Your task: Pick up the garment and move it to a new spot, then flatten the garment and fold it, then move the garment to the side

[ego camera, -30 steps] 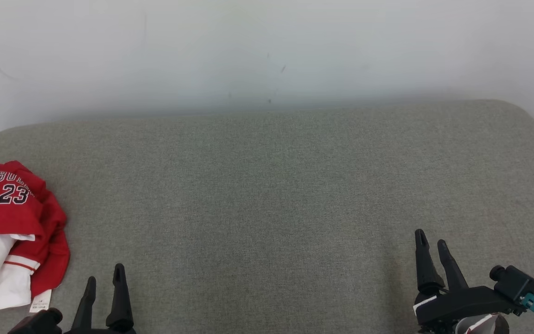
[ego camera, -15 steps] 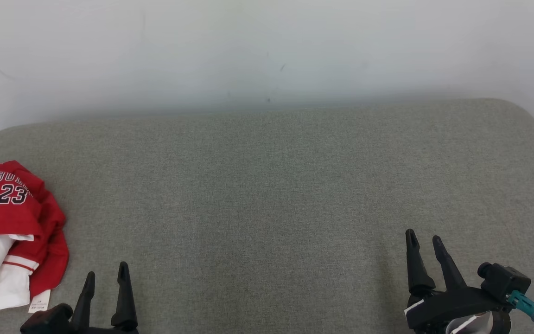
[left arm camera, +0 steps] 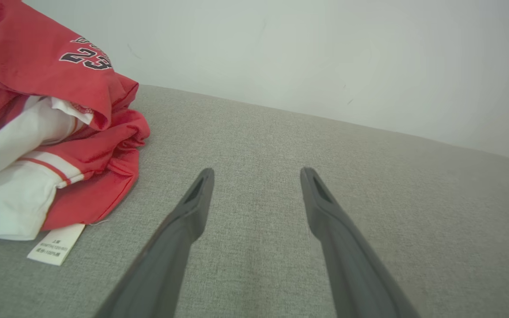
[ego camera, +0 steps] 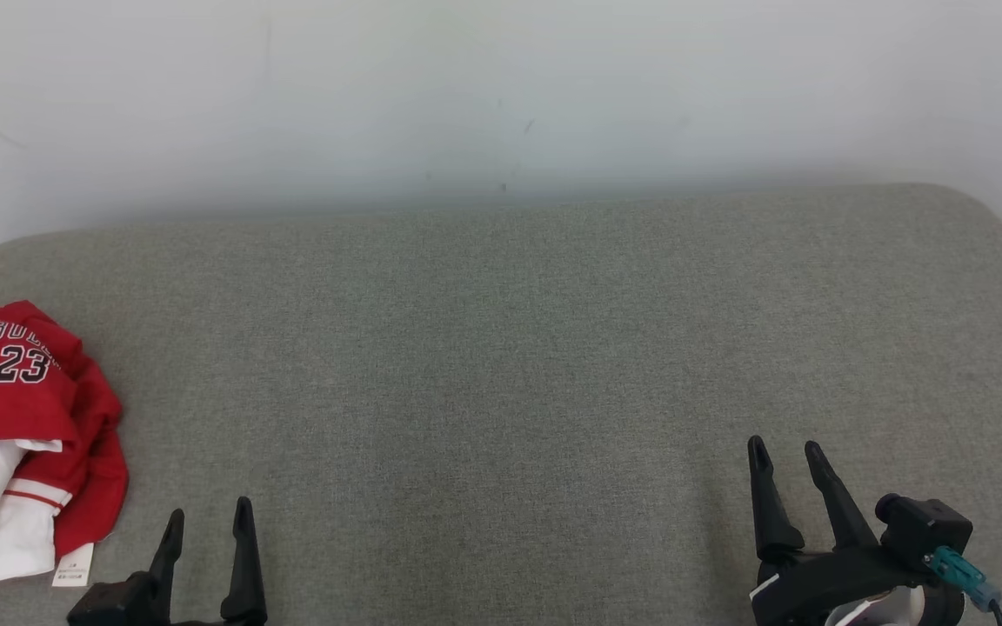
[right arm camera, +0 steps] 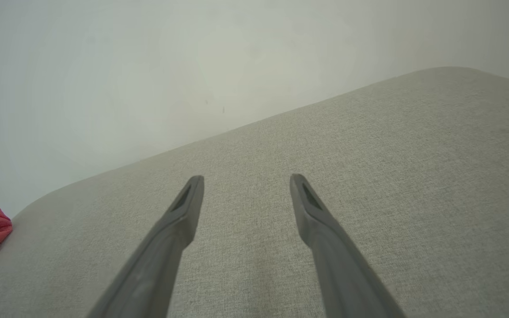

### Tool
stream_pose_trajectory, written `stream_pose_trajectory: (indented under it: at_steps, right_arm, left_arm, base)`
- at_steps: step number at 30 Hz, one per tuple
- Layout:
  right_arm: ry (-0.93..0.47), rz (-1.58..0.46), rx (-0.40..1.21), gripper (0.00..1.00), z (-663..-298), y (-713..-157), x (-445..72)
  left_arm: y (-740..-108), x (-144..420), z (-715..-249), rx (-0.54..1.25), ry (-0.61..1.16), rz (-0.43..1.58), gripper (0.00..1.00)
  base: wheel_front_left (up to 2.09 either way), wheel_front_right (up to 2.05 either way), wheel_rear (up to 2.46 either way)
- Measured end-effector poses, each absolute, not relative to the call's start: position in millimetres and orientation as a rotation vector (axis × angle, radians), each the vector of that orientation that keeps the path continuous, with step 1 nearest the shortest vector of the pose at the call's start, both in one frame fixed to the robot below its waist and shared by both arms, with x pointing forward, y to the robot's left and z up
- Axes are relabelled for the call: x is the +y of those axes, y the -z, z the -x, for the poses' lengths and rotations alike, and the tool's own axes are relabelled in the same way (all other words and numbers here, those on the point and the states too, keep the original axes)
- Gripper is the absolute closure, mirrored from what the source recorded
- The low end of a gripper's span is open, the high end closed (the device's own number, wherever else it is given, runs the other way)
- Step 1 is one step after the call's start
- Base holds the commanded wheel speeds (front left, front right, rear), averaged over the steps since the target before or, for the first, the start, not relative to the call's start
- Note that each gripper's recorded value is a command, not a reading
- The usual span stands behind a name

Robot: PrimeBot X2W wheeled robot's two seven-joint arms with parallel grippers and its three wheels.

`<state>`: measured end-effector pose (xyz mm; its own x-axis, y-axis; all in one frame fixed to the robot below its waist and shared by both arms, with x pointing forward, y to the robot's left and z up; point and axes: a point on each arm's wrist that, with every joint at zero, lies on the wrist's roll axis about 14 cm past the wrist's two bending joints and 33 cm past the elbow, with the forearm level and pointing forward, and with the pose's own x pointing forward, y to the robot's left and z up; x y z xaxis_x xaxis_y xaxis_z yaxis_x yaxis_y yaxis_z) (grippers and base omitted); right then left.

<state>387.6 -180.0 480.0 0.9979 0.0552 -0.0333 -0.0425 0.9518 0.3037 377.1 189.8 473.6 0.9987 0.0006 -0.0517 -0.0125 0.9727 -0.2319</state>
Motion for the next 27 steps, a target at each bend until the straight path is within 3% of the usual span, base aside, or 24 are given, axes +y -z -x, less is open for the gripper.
stream_pose_trajectory:
  at_steps: [27]
  right_arm:
    - [-0.08,-0.102,0.025,0.0,-385.5,-478.2,-178.9]
  left_arm:
    - [-468.4,188.6,-374.1,0.049,0.021,0.046,0.0]
  base:
    - [0.0,0.0,0.0]
